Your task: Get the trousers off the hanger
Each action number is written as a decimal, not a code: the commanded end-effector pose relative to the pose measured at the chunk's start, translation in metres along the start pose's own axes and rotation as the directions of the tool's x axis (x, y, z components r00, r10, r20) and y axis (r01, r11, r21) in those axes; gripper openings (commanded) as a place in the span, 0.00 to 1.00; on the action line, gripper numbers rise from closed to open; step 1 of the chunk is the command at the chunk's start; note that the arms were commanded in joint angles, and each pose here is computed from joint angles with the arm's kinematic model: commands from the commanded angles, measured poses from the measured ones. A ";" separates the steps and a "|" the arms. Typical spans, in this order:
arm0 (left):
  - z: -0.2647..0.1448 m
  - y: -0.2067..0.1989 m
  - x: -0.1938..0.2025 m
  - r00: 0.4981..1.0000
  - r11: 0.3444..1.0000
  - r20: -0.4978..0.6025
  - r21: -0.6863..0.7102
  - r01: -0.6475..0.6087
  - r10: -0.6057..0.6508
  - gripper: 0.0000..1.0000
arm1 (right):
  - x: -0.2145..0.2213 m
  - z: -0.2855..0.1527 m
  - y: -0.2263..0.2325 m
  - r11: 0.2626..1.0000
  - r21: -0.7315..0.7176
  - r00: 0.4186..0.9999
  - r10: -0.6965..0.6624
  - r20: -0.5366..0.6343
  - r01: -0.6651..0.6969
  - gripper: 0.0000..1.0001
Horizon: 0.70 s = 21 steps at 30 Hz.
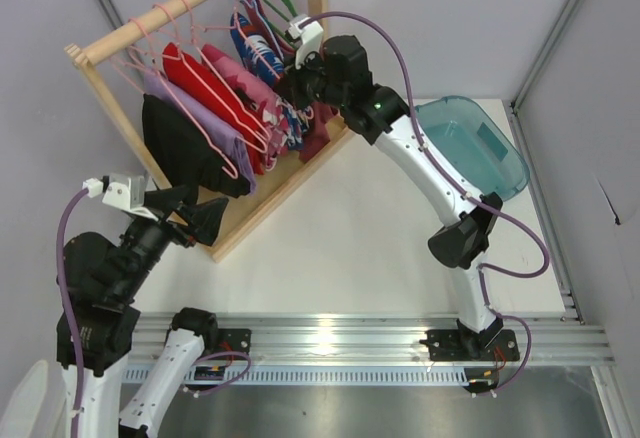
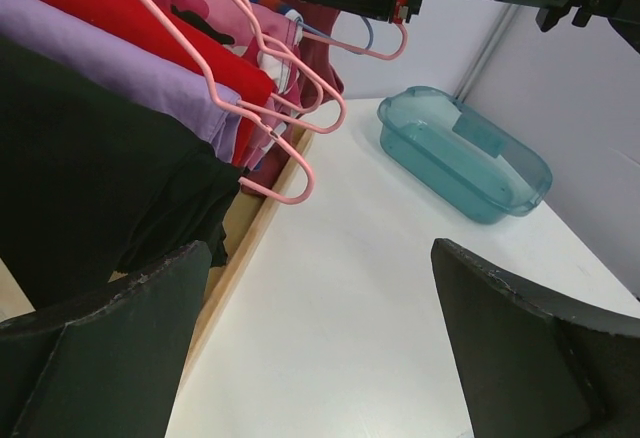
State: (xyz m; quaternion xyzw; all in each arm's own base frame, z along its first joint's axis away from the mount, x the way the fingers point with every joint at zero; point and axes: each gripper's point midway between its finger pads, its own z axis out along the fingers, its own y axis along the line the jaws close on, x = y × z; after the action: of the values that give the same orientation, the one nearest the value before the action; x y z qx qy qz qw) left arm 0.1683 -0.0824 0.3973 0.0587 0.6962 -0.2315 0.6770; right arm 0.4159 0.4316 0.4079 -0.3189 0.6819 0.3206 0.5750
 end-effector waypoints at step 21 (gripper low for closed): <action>0.003 0.004 0.001 0.999 0.999 0.016 -0.007 -0.032 0.032 1.00 | -0.121 -0.031 0.023 0.991 0.119 0.918 -0.096 0.384 0.054 0.00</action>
State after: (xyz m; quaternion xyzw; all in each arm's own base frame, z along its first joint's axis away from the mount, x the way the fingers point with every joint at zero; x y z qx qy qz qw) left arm 0.1714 -0.0823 0.3903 0.0601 0.7018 -0.2272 0.6725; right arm 0.4176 0.4421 0.4150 -0.2925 0.6768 0.2903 0.6100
